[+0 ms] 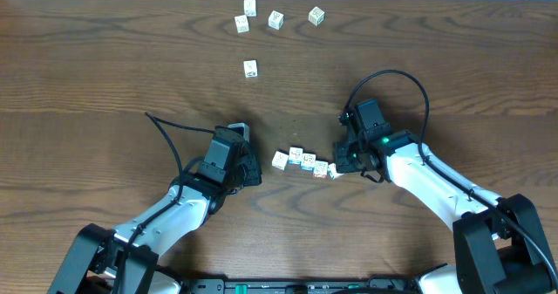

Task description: Lift 5 blocks

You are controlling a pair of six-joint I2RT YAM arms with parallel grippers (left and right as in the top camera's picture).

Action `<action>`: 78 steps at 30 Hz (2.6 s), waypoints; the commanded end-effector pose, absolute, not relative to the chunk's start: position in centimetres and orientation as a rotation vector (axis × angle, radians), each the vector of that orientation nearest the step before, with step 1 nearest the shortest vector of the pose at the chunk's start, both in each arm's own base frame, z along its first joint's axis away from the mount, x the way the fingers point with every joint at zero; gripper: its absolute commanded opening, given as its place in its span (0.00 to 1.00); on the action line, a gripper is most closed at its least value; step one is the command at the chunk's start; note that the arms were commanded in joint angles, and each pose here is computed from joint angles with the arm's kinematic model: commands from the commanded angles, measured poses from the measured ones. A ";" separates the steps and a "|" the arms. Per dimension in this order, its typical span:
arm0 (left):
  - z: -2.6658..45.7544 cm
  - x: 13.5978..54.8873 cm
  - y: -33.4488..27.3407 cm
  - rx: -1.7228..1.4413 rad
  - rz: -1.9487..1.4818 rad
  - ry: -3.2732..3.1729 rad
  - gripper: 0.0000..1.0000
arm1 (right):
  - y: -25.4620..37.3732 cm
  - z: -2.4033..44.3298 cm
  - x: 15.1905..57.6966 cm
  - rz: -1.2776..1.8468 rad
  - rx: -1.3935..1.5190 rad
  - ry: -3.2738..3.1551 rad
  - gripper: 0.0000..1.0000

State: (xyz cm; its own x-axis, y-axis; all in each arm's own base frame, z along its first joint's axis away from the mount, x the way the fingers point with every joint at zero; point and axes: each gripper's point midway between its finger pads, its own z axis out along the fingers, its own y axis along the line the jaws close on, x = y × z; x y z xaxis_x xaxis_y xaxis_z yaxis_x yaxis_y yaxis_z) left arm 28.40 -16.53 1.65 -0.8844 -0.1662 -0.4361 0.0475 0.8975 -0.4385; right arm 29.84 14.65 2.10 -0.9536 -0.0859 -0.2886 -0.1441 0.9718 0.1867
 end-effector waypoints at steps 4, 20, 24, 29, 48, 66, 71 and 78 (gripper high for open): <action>2.1 28.9 -16.7 -0.066 -0.601 2.569 0.08 | 13.2 1.2 28.6 0.188 -0.139 2.899 0.01; 2.1 28.9 -16.7 -0.066 -0.601 2.569 0.08 | 15.2 -0.6 25.7 0.331 -0.166 2.952 0.01; 2.0 28.9 -16.7 -0.066 -0.601 2.569 0.08 | 15.6 -0.4 26.5 0.352 -0.159 2.914 0.03; 2.0 28.8 -16.6 -0.067 -0.600 2.572 0.08 | 15.7 -0.3 26.8 0.359 -0.155 2.902 0.04; 1.7 28.6 -16.1 0.004 -0.552 2.583 0.07 | 11.2 0.3 29.8 0.200 0.106 2.855 0.01; 2.9 28.6 -18.4 0.051 -0.733 2.542 0.07 | 13.2 0.9 28.5 0.397 0.040 2.927 0.01; 2.0 28.4 -18.3 -0.025 -0.741 2.583 0.07 | 14.1 1.0 28.1 0.406 -0.005 2.927 0.01; -0.5 27.9 -18.1 -0.091 -0.726 2.659 0.07 | 15.5 1.2 28.3 0.426 -0.069 2.898 0.01</action>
State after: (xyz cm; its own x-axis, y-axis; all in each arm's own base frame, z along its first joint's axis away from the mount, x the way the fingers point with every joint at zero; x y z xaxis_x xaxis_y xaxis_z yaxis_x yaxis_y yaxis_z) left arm 27.74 -17.99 -0.02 -0.9177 -0.1368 -0.3730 0.0712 0.8670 -0.4932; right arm 27.85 14.69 0.78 -0.9806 0.0116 -0.1954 -0.0426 0.9618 0.2706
